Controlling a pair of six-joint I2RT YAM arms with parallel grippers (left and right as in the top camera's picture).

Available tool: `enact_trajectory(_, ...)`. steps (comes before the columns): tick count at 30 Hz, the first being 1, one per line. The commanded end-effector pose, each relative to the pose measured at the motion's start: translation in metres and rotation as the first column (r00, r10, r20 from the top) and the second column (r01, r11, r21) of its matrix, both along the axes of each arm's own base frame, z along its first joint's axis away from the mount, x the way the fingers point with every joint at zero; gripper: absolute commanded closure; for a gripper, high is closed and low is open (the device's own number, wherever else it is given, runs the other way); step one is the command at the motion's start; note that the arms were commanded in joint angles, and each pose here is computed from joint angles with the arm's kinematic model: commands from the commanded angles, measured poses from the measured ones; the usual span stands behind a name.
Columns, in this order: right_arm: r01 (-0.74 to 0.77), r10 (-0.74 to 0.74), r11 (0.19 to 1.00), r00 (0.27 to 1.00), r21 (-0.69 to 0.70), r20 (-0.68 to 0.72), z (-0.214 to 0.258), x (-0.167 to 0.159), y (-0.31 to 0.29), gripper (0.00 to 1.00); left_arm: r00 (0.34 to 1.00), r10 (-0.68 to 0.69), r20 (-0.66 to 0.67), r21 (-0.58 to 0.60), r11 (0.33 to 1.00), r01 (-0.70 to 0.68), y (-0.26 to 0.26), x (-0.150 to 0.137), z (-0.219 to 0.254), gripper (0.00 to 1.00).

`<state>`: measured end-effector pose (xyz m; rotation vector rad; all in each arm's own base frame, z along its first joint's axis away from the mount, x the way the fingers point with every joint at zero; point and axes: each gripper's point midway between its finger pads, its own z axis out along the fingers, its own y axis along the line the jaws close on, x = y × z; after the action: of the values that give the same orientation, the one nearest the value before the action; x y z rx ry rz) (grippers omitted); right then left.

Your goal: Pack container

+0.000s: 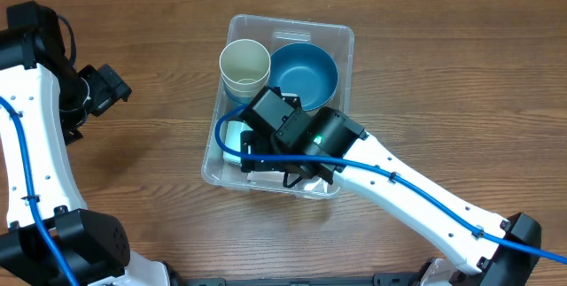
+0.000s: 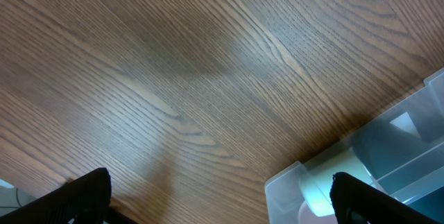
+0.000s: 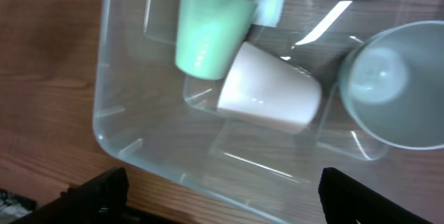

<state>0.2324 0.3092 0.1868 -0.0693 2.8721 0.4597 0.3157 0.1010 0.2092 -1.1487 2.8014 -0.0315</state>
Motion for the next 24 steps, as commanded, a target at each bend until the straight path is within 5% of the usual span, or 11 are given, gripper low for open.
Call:
enact_trajectory(1, 0.025, -0.026, 0.999, 0.999, -0.037, -0.023, -0.021, -0.001, 0.008, 0.11, 1.0, -0.018, 0.012, 0.0, 1.0, 0.018, 0.001, 0.003, 0.002, 0.0)
enact_trajectory(7, 0.009, -0.018, 0.993, 0.997, -0.12, -0.077, -0.062, 0.002, 0.014, 0.14, 1.0, -0.018, 0.012, 0.0, 1.0, 0.018, 0.001, 0.003, 0.002, 0.0)
enact_trajectory(24, -0.071, 0.07, 0.977, 0.997, -0.2, -0.015, -0.086, -0.017, 0.037, 0.1, 1.0, -0.018, 0.012, 0.0, 1.0, 0.018, 0.001, 0.003, 0.002, 0.0)
